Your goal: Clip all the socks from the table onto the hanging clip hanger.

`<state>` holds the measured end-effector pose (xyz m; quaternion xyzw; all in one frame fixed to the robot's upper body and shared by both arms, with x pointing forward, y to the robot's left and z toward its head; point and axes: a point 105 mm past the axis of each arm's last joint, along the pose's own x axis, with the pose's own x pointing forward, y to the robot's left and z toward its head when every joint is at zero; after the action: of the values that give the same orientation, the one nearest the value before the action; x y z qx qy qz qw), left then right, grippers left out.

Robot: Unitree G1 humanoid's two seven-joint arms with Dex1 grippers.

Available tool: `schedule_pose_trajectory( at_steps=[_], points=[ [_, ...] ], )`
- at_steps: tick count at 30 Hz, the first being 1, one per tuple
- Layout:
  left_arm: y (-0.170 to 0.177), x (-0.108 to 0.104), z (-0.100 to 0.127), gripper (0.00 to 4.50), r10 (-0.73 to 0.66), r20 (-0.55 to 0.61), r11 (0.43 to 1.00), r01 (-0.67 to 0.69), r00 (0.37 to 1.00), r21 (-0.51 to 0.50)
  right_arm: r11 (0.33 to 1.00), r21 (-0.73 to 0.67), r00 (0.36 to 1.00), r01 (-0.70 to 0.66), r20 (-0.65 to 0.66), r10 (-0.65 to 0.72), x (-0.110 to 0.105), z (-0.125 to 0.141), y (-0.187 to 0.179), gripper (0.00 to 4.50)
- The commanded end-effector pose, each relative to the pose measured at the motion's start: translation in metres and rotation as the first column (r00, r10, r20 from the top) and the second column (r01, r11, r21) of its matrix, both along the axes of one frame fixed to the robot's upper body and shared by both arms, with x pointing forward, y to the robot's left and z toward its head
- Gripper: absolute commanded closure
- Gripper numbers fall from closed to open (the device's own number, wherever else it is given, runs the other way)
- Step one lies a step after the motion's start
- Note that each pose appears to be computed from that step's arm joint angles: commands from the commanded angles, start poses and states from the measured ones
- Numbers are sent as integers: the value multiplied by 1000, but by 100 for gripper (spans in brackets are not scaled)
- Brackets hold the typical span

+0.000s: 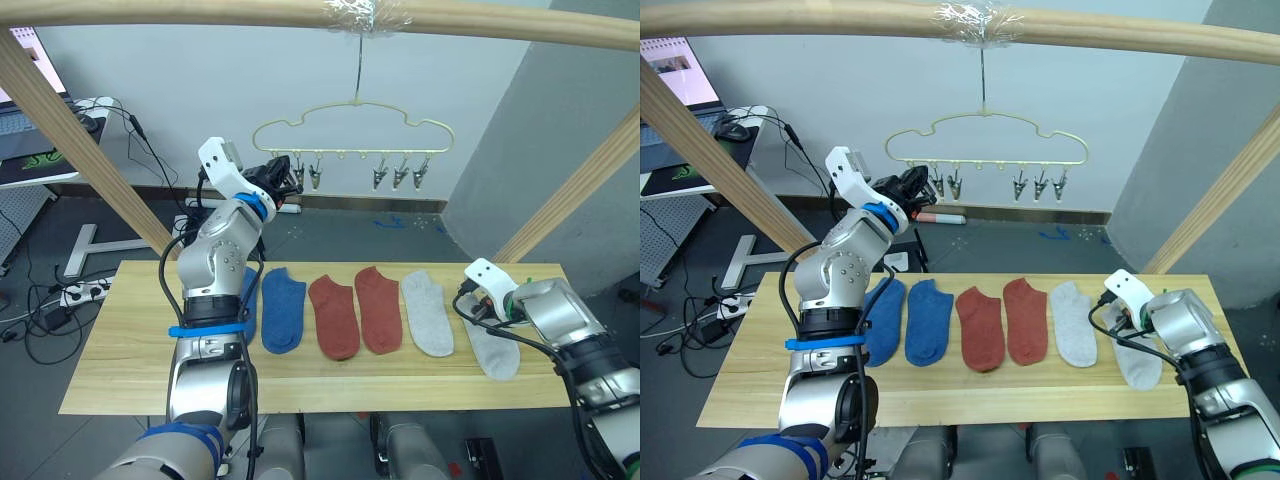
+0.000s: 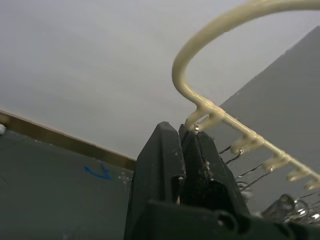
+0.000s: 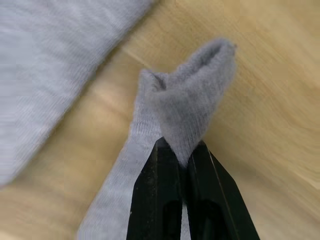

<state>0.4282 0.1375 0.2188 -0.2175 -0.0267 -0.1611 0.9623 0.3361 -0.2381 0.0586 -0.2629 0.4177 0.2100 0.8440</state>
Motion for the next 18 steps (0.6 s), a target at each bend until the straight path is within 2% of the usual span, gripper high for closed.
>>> schedule_pose_trajectory(
  at_steps=[1, 8, 12, 18],
  points=[
    [8, 3, 11, 450, -28, -11, 995, 26, 1000, -95, 998, 38, 991, -52, 125, 47, -7, 49, 16, 446],
    [17, 7, 3, 450, -86, -102, 979, 65, 991, -192, 968, 123, 956, -219, 226, 188, -23, 98, 61, 446],
    [19, 7, 2, 450, -128, -141, 962, 89, 982, -257, 927, 178, 919, -329, 287, 271, -19, 116, 97, 446],
    [20, 6, 0, 450, -157, -189, 952, 98, 969, -288, 860, 247, 868, -447, 351, 351, -5, 126, 150, 446]
  ],
)
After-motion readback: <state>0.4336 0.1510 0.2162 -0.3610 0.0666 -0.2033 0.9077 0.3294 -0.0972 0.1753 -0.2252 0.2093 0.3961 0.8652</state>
